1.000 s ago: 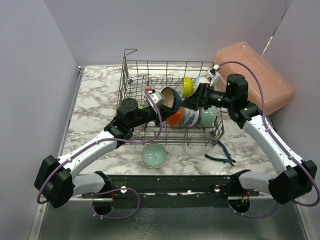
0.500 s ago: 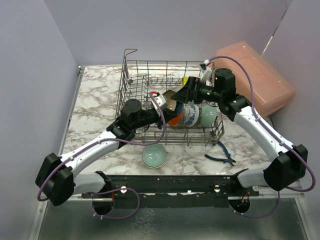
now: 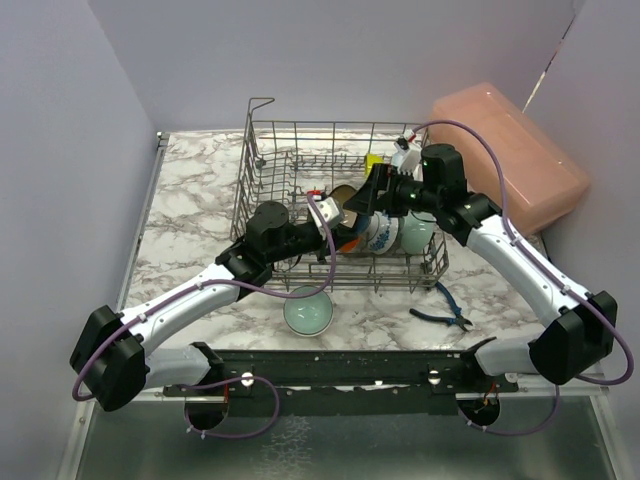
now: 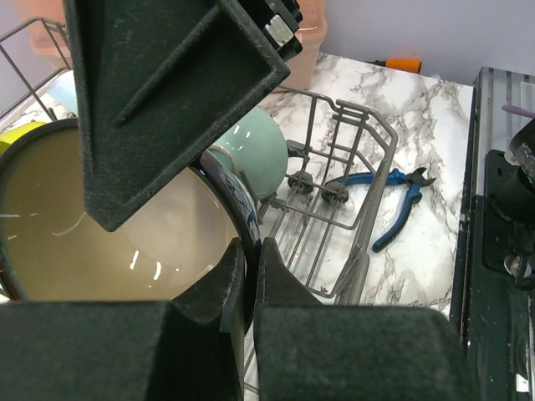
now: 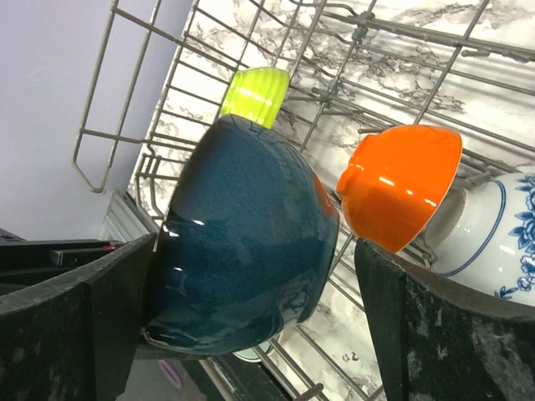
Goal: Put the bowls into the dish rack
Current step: Pick up the bowl from the center of the board.
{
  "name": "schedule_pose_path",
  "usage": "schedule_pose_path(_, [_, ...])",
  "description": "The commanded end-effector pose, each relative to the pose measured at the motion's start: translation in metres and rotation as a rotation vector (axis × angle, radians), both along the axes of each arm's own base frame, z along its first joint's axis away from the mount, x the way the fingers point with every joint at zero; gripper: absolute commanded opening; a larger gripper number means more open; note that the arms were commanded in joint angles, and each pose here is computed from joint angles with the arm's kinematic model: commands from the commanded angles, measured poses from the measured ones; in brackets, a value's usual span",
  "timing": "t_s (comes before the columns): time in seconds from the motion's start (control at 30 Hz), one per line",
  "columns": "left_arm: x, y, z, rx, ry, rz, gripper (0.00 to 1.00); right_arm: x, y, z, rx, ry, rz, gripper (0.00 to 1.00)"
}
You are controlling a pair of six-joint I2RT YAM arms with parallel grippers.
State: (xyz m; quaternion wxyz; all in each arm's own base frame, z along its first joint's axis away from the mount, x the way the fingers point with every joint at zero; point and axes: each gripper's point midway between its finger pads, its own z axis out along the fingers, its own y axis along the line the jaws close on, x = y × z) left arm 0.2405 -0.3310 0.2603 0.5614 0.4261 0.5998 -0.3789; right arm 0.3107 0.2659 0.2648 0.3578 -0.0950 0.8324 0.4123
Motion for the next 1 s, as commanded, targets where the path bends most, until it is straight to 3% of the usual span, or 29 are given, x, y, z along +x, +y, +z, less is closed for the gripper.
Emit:
schedule_pose_path(0.0, [0.001,0.002,0.056,-0.11,-0.166,0.008,0.0,-0.01,-0.007,-0.018,-0.056,0.033,-0.002,1.0])
schedule_pose_path(0.73, [0.004,0.006,0.05,-0.057,-0.216,0.032,0.0,-0.023,0.026,-0.022,0.124,0.154,0.132,0.98])
schedule_pose_path(0.83, [0.004,0.004,0.046,-0.042,-0.216,0.029,0.0,-0.024,0.031,-0.02,0.138,0.161,0.147,0.94])
schedule_pose_path(0.97, [0.003,0.001,0.041,-0.02,-0.211,0.019,0.0,-0.024,0.034,-0.02,0.148,0.167,0.158,0.72])
